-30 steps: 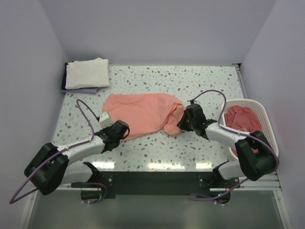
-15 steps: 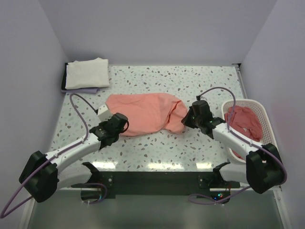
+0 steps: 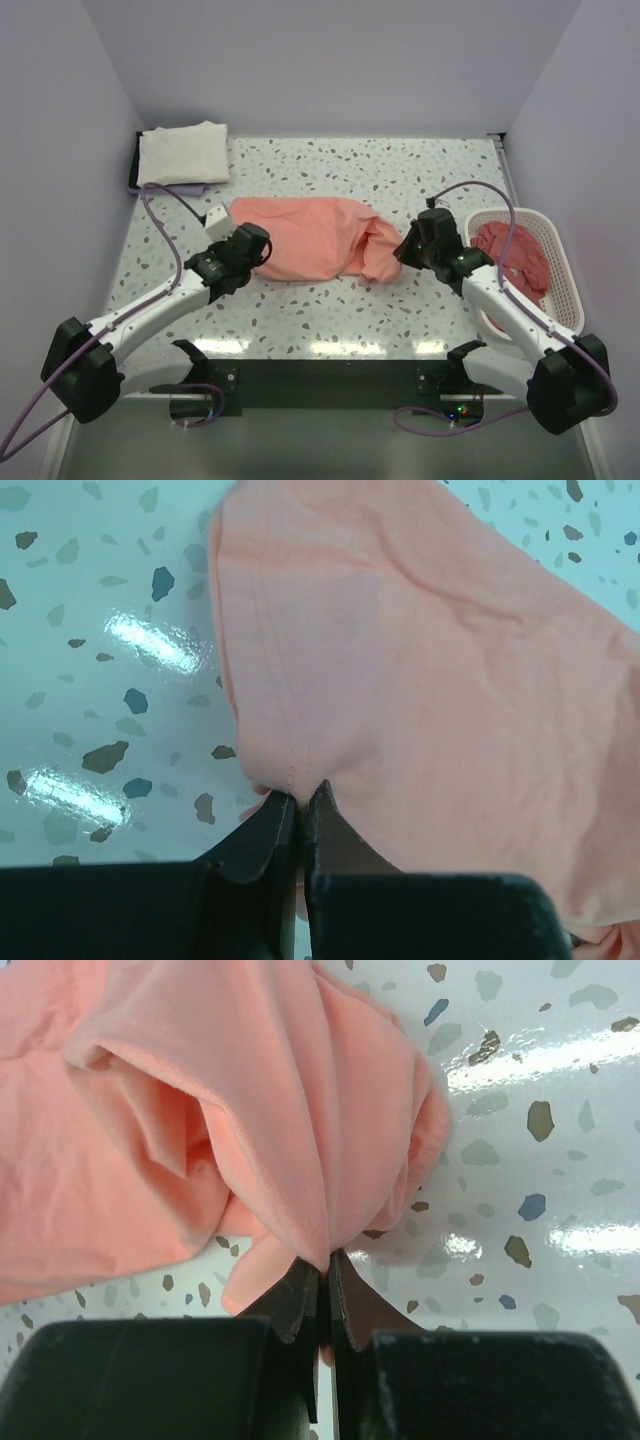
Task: Fold and stack the t-shirts
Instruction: Flatten the tshirt out
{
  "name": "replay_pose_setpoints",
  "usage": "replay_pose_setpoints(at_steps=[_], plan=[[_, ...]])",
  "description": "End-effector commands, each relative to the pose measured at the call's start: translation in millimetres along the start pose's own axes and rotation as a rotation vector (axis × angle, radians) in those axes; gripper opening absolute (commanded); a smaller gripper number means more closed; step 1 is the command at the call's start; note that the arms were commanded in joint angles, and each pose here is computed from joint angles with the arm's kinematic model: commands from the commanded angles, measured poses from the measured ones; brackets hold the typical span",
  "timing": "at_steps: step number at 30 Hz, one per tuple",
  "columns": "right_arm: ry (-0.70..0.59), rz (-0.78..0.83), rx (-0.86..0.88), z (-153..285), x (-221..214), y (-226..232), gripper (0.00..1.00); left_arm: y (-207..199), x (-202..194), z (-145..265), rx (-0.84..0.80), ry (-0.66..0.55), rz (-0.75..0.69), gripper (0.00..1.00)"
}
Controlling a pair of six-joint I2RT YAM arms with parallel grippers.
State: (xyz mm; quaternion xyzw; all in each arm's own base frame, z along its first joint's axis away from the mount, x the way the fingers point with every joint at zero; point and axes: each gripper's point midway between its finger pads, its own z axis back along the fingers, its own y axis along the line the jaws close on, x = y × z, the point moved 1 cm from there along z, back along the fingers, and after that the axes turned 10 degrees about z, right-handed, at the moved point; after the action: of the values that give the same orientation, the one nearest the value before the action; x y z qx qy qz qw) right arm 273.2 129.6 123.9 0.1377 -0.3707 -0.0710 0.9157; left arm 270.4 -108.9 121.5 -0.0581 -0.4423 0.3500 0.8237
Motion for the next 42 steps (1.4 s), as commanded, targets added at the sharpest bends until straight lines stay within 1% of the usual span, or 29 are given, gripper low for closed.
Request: replay_pose_setpoints(at_steps=[1, 5, 12, 19, 23, 29, 36, 42], plan=[[-0.052, 0.022, -0.011, 18.1, 24.5, 3.9, 0.0, -15.7, 27.9, 15.7, -0.048, -0.051, 0.032, 0.0], [-0.075, 0.024, -0.024, 28.0, 33.5, 2.9, 0.0, -21.5, 42.4, 29.6, -0.09, -0.066, 0.045, 0.0], [-0.106, 0.034, -0.02, 43.6, 57.4, 12.3, 0.0, -35.0, 76.5, 52.9, -0.155, -0.135, 0.04, 0.0], [-0.09, 0.05, -0.037, 42.6, 65.1, 14.1, 0.0, -46.4, 83.5, 53.0, -0.152, -0.145, 0.011, 0.0], [-0.097, 0.057, -0.058, 44.8, 70.3, 10.7, 0.0, -49.1, 88.0, 54.3, -0.151, -0.158, 0.019, 0.0], [-0.119, 0.073, -0.095, 56.8, 84.3, 2.6, 0.0, -55.8, 106.1, 65.7, -0.182, -0.194, 0.047, 0.0], [-0.115, 0.082, -0.136, 55.7, 91.8, -7.3, 0.0, -55.9, 106.5, 59.3, -0.16, -0.199, 0.028, 0.0], [-0.115, 0.082, -0.161, 49.9, 103.1, -8.6, 0.0, -60.3, 121.3, 56.3, -0.175, -0.22, 0.037, 0.0]])
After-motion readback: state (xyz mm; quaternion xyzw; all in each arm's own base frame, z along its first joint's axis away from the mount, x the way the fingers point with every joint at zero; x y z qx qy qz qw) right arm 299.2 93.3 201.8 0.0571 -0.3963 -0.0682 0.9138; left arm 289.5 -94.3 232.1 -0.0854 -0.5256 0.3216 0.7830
